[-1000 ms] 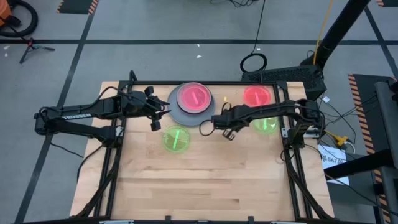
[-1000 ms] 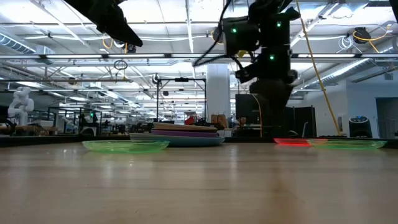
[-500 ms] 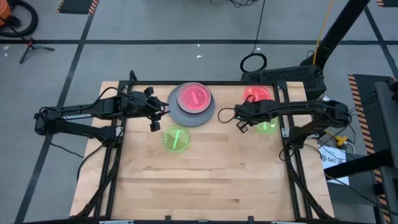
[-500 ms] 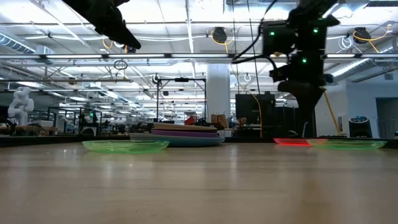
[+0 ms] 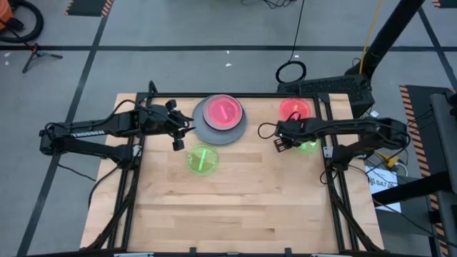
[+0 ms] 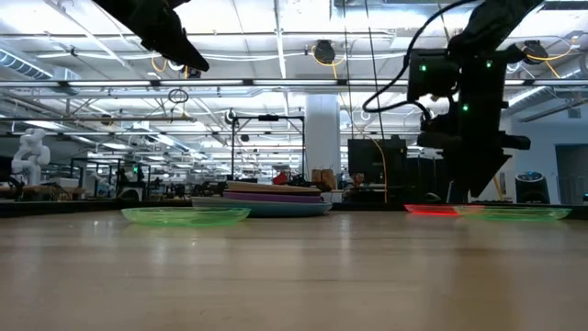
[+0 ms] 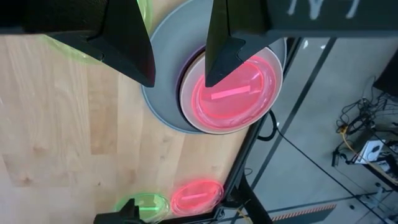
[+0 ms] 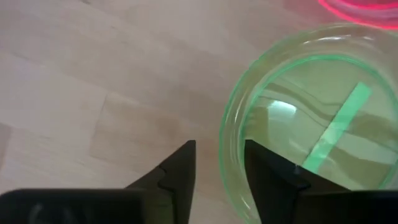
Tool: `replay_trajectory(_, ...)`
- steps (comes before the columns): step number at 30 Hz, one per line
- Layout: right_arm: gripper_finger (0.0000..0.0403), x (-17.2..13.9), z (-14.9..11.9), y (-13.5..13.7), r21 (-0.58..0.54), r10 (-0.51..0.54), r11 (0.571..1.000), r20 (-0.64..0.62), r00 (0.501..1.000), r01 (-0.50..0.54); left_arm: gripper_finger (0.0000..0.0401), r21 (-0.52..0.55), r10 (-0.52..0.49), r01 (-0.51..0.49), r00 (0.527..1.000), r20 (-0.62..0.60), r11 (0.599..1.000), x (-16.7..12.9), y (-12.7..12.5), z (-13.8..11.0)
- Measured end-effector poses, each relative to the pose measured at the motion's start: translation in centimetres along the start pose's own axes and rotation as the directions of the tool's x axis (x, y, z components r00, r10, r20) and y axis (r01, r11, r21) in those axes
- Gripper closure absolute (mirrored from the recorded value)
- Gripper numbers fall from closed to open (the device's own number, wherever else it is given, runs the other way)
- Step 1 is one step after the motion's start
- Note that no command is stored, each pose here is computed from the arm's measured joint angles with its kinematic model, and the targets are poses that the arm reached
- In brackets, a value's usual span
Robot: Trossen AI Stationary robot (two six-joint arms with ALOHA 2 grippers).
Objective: Stack plastic plates
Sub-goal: Stack the right green plate on top of the pink plate
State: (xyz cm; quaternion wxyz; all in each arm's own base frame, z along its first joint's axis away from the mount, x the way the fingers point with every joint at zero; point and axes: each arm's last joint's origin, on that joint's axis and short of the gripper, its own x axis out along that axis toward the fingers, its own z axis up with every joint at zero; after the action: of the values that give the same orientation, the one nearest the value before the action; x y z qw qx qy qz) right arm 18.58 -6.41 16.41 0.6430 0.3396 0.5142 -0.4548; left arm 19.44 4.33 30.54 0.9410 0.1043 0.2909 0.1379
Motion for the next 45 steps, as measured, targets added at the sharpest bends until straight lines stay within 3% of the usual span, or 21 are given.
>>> replay_trajectory(10,0.0267,2.4,0.3,0.9,-0.014,-0.075,0.997,0.018,0.997,0.075,0.0254,0.001,0.0,0.0,1.0,0.001,1.0,0.0,0.0,0.0)
replay_trajectory(23,0.0352,3.2,0.4,1.2,-0.023,-0.095,0.995,0.021,0.995,0.095,0.0254,0.002,0.0,0.0,1.0,0.001,1.0,0.0,0.0,0.0)
replay_trajectory(29,0.0395,3.1,0.4,1.5,-0.021,-0.057,0.998,0.012,0.998,0.058,0.0254,0.007,0.0,0.0,1.0,0.001,1.0,0.0,0.0,0.0)
replay_trajectory(36,0.0397,2.1,0.5,2.1,-0.045,-0.005,0.999,0.019,1.0,0.006,0.0254,0.009,0.0,0.0,1.0,0.001,1.0,0.0,0.0,0.0)
replay_trajectory(45,0.0401,-1.1,1.5,5.0,-0.238,0.098,0.969,0.132,0.986,-0.064,0.0254,0.012,0.0,0.0,1.0,0.0,1.0,0.0,0.0,0.0)
